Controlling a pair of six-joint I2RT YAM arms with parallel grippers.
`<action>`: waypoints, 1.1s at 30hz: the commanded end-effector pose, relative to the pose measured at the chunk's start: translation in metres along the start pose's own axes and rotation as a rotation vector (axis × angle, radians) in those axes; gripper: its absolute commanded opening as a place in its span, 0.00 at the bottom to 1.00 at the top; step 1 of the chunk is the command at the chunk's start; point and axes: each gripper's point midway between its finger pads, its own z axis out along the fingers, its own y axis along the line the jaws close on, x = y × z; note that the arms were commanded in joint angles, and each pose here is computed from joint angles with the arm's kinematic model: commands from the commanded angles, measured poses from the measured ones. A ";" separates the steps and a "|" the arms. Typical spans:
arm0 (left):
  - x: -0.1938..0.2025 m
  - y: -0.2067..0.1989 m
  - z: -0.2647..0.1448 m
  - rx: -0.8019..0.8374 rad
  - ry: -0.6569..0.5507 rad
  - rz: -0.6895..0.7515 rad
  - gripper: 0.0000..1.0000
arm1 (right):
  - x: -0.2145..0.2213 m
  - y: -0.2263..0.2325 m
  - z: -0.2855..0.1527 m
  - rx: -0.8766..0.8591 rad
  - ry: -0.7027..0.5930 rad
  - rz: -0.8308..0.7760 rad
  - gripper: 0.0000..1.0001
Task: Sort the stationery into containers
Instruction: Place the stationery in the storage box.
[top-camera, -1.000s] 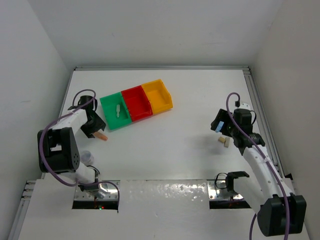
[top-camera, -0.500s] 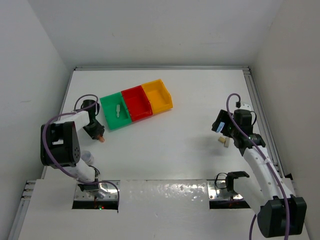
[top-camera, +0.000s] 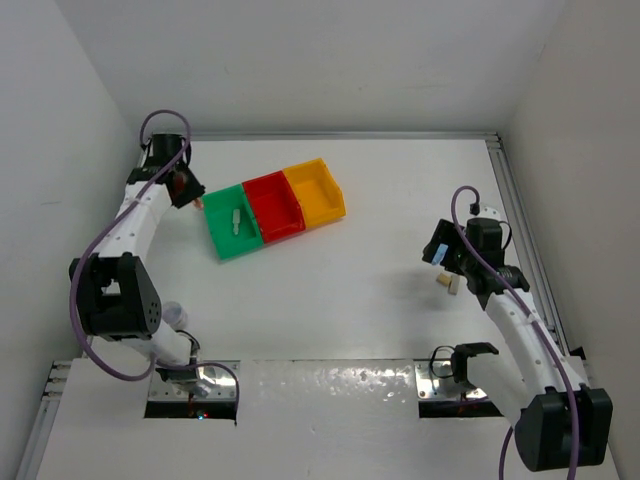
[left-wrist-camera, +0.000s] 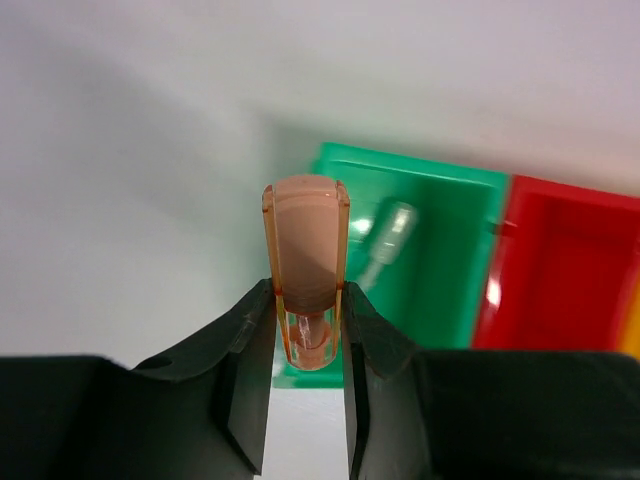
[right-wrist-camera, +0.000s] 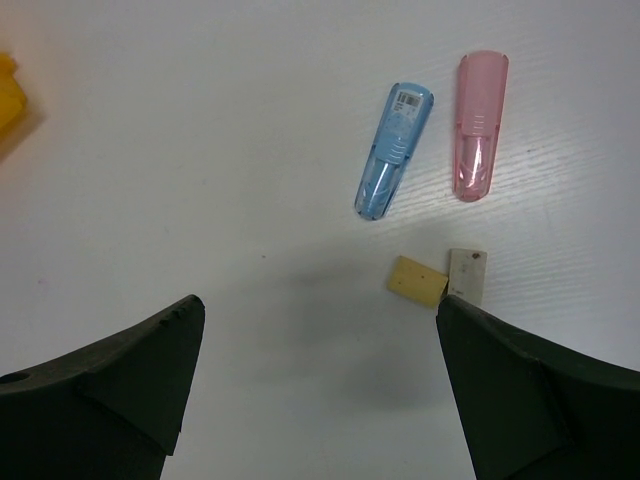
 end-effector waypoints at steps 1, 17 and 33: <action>0.020 -0.039 -0.011 0.136 0.082 0.051 0.00 | -0.012 0.008 0.001 -0.033 -0.046 0.009 0.96; 0.070 -0.080 0.058 0.079 0.167 0.264 0.00 | -0.007 0.001 -0.003 -0.013 -0.048 0.003 0.97; 0.074 -0.058 0.089 -0.026 0.162 0.293 0.36 | -0.010 0.004 -0.003 -0.023 -0.045 -0.017 0.97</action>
